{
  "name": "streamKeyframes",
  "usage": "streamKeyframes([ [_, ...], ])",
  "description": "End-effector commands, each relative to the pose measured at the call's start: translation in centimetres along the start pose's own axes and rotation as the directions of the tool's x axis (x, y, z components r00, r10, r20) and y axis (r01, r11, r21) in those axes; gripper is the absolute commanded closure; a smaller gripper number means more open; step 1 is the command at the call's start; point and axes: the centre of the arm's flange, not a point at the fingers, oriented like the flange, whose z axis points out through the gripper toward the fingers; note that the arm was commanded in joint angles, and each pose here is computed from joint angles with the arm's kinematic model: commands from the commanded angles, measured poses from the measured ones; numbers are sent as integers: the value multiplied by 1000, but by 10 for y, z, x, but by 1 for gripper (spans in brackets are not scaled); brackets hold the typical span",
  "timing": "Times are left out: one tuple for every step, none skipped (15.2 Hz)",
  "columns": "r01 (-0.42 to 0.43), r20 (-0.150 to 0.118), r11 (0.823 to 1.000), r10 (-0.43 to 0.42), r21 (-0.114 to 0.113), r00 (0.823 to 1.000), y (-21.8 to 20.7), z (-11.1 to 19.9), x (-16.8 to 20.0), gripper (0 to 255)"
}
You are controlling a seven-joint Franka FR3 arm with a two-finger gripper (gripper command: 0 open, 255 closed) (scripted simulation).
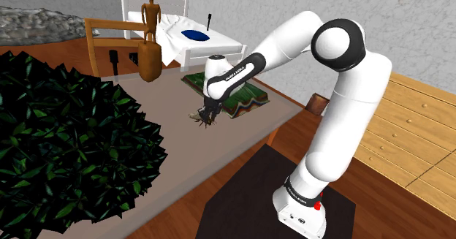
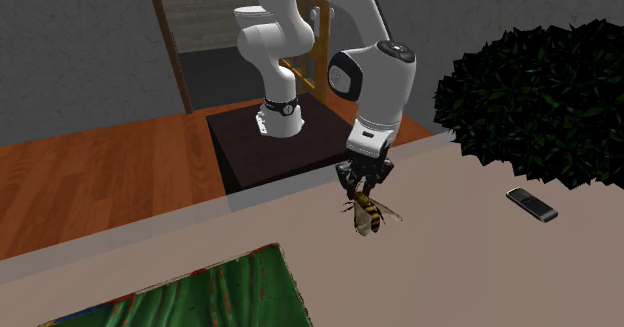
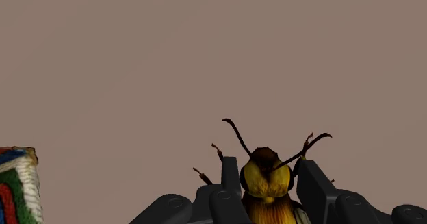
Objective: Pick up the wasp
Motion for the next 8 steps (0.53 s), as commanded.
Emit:
streamKeyframes([
  [0, 0, 1000, 0, 0, 1000, 1, -11, -1, 255],
  [0, 0, 1000, 0, 0, 1000, 1, -16, -1, 255],
  [0, 0, 1000, 0, 0, 1000, 2, -22, -1, 255],
  [0, 0, 1000, 0, 0, 1000, 2, -27, -1, 255],
  [0, 0, 1000, 0, 0, 1000, 3, -32, -1, 255],
  [0, 0, 1000, 0, 0, 1000, 3, -37, -1, 255],
  [0, 0, 1000, 0, 0, 1000, 3, -38, -1, 255],
  [0, 0, 1000, 0, 0, 1000, 3, -38, -1, 255],
])
